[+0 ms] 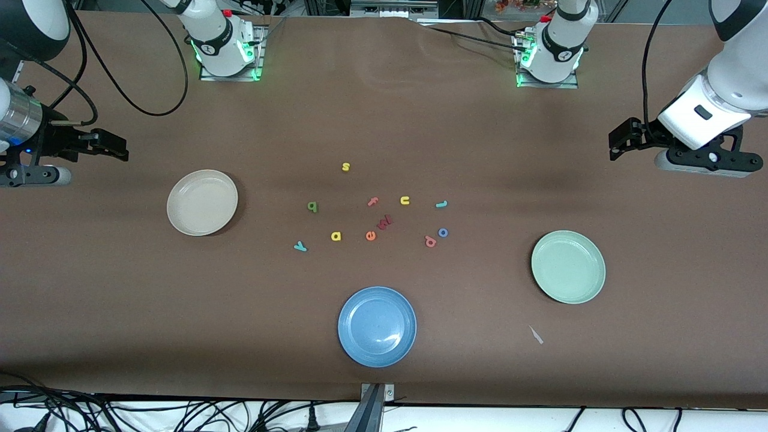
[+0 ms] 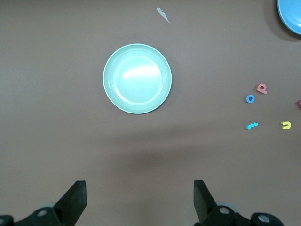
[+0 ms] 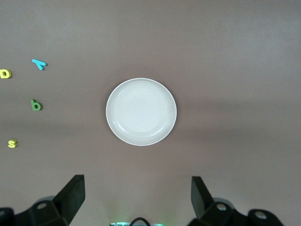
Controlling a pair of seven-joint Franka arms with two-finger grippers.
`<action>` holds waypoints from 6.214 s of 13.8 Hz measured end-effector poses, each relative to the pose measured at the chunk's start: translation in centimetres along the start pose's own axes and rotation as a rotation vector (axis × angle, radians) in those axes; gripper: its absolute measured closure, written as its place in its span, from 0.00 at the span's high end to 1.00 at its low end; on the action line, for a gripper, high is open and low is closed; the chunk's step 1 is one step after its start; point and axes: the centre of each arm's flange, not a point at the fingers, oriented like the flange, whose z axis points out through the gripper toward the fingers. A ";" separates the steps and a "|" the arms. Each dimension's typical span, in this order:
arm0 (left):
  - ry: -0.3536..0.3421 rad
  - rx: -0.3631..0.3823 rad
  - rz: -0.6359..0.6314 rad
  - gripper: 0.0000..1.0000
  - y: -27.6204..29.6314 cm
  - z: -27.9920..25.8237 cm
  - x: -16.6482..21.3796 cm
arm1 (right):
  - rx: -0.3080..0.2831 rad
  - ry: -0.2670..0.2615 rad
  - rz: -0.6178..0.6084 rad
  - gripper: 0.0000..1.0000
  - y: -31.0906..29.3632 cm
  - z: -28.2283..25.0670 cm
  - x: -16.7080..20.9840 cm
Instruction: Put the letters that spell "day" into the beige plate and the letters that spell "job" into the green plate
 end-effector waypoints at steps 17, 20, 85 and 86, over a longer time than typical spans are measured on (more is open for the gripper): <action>0.000 0.000 0.001 1.00 0.1 0.0 0.0 | 0.000 -0.003 0.000 1.00 0.0 0.0 0.0; 0.000 0.000 0.001 1.00 0.1 0.0 0.0 | 0.000 -0.003 0.000 1.00 0.0 0.0 0.0; 0.083 -0.177 0.243 0.98 29.0 32.7 12.6 | 0.049 0.097 -0.066 1.00 -29.0 28.5 -1.9; 0.073 -0.177 0.251 0.96 29.7 33.6 12.3 | 0.051 0.102 -0.071 1.00 -29.4 29.6 -1.7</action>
